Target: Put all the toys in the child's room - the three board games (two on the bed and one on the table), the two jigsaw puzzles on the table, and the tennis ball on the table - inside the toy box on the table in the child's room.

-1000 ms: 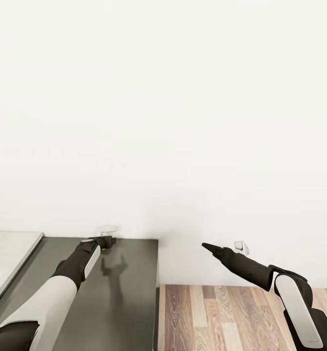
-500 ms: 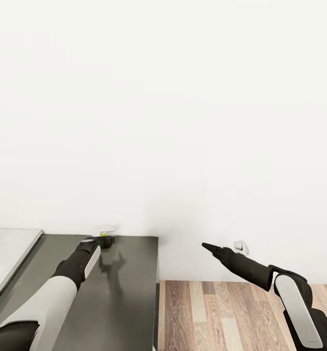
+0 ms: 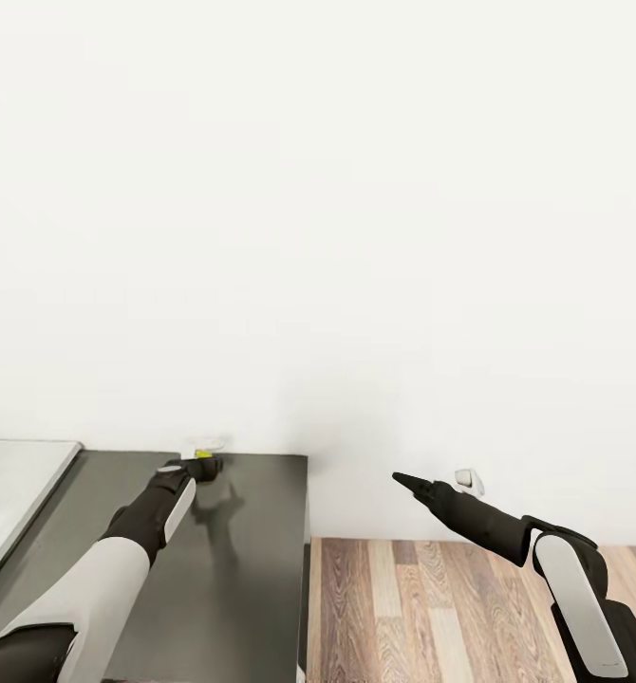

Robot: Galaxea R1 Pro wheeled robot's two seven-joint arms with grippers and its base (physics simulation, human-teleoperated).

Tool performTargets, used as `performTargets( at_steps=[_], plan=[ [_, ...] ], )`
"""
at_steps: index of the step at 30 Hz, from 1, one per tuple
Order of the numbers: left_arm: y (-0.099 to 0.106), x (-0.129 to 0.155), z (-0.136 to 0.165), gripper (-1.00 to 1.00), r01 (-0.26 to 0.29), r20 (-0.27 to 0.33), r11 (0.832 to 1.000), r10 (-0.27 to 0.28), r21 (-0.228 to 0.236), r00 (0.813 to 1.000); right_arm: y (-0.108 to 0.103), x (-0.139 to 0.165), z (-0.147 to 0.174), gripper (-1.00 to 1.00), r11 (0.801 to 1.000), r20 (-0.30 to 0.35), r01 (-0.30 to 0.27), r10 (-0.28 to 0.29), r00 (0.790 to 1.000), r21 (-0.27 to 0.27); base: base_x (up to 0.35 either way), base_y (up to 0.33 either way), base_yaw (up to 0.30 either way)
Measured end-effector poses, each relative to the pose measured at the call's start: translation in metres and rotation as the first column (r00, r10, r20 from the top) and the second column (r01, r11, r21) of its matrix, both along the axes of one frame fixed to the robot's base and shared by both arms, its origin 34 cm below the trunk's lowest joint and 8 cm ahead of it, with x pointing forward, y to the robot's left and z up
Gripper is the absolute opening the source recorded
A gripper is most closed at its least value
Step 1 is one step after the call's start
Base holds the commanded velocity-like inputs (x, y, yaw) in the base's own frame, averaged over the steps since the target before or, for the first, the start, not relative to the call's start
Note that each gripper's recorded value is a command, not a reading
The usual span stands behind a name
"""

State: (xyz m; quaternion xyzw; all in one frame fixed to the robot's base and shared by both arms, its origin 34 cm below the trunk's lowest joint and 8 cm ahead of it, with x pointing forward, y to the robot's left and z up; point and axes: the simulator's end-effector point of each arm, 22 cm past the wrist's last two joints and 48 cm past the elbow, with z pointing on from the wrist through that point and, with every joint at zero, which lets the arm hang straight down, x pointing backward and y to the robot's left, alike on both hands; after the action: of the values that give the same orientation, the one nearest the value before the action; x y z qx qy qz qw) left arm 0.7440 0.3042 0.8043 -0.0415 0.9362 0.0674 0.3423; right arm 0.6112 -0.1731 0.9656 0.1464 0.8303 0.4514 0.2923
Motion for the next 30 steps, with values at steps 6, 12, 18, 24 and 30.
performTargets(
  at_steps=[6, 12, 18, 24, 30],
  plan=[
    [0.000, 0.002, -0.002, 1.00, 0.002, 0.017, 1.000, -0.002, 0.001, 1.000, 0.000, 0.000, -0.005, 1.00, 1.000, -0.009, 0.000, 0.000, 1.000, 0.000, 0.000, 0.000, 0.000],
    [-0.002, 0.002, -0.008, 1.00, 0.004, 0.016, 1.000, -0.004, 0.000, 1.000, 0.000, -0.001, -0.010, 1.00, 1.000, -0.019, 0.000, 0.000, 1.000, 0.000, 0.000, 0.000, 0.000],
    [-0.002, 0.000, -0.013, 1.00, 0.004, 0.008, 1.000, -0.004, 0.000, 1.000, 0.000, -0.001, -0.015, 1.00, 1.000, -0.029, 0.000, 0.000, 1.000, 0.001, 0.000, 0.000, 0.000],
    [-0.001, -0.001, -0.017, 1.00, 0.003, 0.003, 1.000, -0.003, 0.001, 1.000, 0.000, -0.002, -0.018, 1.00, 1.000, -0.035, 0.001, -0.001, 0.999, 0.001, 0.000, 0.000, 0.000],
    [-0.002, -0.001, -0.018, 1.00, 0.005, 0.002, 1.000, -0.005, 0.000, 1.000, 0.000, -0.002, -0.018, 1.00, 1.000, -0.036, 0.001, -0.001, 0.999, 0.001, 0.000, 0.000, 0.000]
  ],
)
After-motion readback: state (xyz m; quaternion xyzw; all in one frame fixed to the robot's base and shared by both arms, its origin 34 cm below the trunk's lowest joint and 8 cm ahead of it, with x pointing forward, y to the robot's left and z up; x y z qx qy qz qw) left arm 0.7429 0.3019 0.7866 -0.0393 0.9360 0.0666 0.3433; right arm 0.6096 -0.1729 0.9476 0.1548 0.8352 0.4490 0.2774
